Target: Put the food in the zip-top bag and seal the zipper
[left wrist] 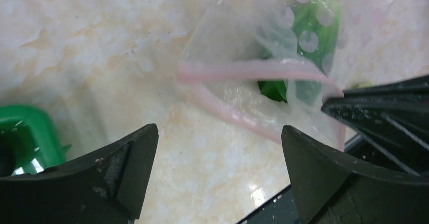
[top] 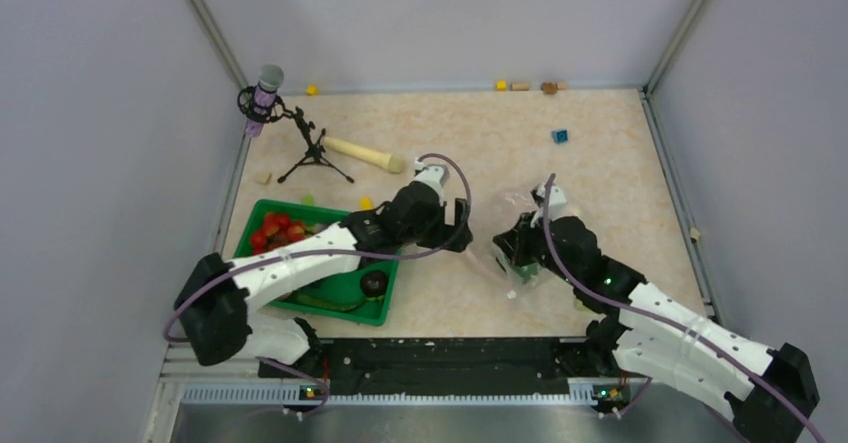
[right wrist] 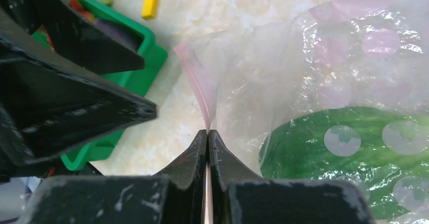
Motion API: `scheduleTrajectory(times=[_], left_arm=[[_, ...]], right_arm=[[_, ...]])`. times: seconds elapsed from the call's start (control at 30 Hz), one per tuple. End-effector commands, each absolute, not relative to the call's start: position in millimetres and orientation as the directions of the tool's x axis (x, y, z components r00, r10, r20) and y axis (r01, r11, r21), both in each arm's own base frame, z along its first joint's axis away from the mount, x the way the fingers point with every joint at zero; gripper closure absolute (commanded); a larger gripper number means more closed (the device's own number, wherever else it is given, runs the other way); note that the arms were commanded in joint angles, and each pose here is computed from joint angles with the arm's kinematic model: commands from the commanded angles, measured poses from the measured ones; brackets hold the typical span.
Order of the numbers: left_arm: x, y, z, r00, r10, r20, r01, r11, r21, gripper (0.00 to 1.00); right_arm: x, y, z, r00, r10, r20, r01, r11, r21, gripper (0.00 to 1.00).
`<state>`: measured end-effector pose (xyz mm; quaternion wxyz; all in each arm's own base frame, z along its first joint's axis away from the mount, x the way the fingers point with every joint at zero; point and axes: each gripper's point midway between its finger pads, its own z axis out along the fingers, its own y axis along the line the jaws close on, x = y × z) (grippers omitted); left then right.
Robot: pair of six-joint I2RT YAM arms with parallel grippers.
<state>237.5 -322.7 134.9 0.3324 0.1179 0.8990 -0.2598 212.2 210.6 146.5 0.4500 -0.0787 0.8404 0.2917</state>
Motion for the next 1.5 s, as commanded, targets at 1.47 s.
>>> scheduleTrajectory(times=[1.47], left_arm=[[168,-131,50,-0.743,-0.412,-0.527,-0.330,0.911,-0.246,0.17]], right_arm=[[227,197,175,-0.389,0.322,-0.863,-0.394,0.789,0.472,1.00]])
